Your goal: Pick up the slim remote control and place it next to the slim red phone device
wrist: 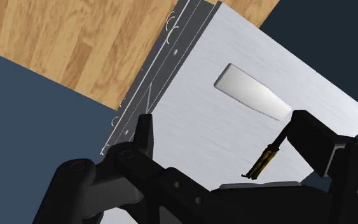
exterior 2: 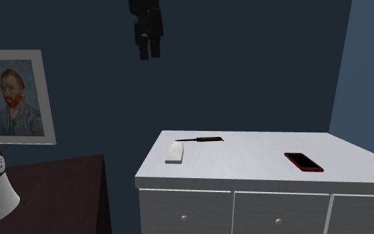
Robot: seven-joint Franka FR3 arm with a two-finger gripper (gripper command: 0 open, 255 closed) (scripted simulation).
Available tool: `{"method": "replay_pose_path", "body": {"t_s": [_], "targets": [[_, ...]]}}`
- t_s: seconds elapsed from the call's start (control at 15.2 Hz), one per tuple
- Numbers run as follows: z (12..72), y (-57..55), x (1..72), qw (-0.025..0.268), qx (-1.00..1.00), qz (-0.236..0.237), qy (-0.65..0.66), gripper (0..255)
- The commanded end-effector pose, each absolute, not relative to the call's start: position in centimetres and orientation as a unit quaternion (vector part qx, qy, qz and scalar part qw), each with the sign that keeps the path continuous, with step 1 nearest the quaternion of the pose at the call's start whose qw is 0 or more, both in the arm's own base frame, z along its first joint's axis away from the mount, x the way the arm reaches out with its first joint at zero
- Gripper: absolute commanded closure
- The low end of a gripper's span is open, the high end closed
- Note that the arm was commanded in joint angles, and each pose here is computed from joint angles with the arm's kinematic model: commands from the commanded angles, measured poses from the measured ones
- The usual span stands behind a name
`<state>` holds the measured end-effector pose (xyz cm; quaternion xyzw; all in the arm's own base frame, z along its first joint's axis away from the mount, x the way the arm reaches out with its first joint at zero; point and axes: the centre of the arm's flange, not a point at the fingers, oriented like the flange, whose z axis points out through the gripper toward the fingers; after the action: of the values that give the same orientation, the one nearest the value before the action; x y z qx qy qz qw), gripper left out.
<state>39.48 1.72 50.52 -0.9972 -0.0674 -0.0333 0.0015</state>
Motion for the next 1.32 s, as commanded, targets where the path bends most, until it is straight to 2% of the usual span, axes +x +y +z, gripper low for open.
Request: {"method": "replay_pose_path", "body": {"t_s": [0.0,1.25], "targets": [[48.5,2.5,40.8,0.001,-0.994,-0.032,-0.1,0],[28.9,14.0,51.8,-0.003,-0.919,-0.011,-0.393,0]]}}
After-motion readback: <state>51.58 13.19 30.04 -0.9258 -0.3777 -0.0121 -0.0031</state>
